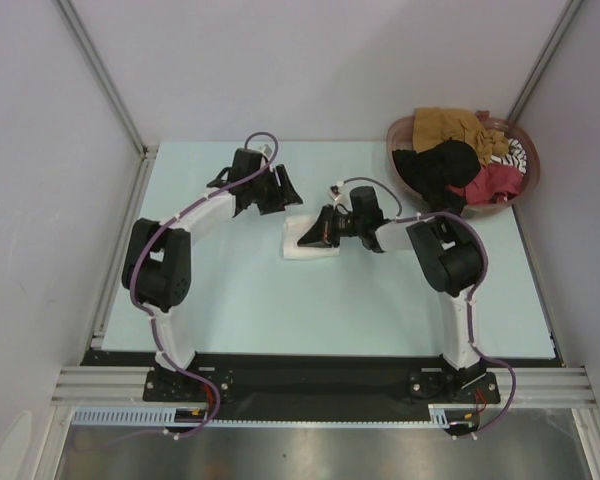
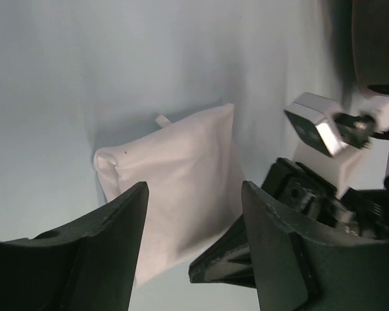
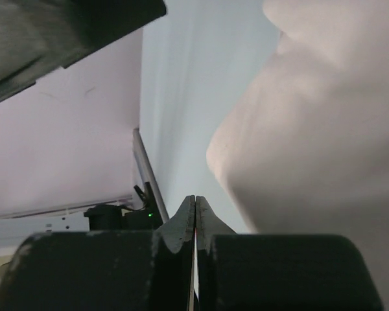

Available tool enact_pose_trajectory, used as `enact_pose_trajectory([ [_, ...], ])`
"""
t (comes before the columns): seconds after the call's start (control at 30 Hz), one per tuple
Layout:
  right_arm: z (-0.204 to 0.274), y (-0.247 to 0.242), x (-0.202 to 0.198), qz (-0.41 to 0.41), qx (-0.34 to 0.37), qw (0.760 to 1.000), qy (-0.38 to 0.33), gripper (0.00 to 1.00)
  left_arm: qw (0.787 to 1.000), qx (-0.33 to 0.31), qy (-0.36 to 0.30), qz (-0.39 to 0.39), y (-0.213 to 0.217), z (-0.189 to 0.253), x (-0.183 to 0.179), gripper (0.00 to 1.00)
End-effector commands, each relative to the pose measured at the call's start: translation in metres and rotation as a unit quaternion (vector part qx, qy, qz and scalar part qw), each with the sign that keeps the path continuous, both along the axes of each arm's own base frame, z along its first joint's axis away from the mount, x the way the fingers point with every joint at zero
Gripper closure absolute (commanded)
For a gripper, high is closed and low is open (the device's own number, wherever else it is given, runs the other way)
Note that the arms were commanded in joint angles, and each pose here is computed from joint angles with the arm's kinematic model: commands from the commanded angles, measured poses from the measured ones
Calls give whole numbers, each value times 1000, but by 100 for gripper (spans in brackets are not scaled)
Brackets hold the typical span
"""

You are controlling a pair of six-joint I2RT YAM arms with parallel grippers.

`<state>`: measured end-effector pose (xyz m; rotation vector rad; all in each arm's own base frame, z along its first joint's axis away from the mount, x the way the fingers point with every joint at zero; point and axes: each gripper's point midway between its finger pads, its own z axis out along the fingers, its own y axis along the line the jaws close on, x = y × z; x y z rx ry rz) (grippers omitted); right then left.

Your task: Fold and stack the tank tops

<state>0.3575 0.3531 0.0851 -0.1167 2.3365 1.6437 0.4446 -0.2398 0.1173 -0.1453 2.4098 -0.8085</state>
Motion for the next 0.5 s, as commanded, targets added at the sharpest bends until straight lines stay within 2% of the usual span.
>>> enact_pose_trajectory([
  [0.0, -10, 4, -5, 25, 55, 997, 39, 100, 1000, -6, -24, -14, -3, 16, 6, 35],
  [0.1, -36, 3, -2, 24, 47, 996, 68, 100, 1000, -3, -24, -15, -1, 15, 5, 35],
  [0.13, -56, -1, -1, 15, 42, 994, 99, 100, 1000, -3, -24, -16, -1, 15, 5, 35],
  [0.23, -70, -6, 0, 3, 42, 991, 124, 100, 1000, -4, -22, -18, -1, 13, 5, 35],
  [0.33, -69, -9, 1, -3, 18, 993, 121, 100, 1000, -2, -21, -23, -2, 14, 4, 35],
  [0.47, -29, -10, 10, -1, 37, 996, 86, 100, 1000, 0, -22, -22, -1, 16, 4, 36],
])
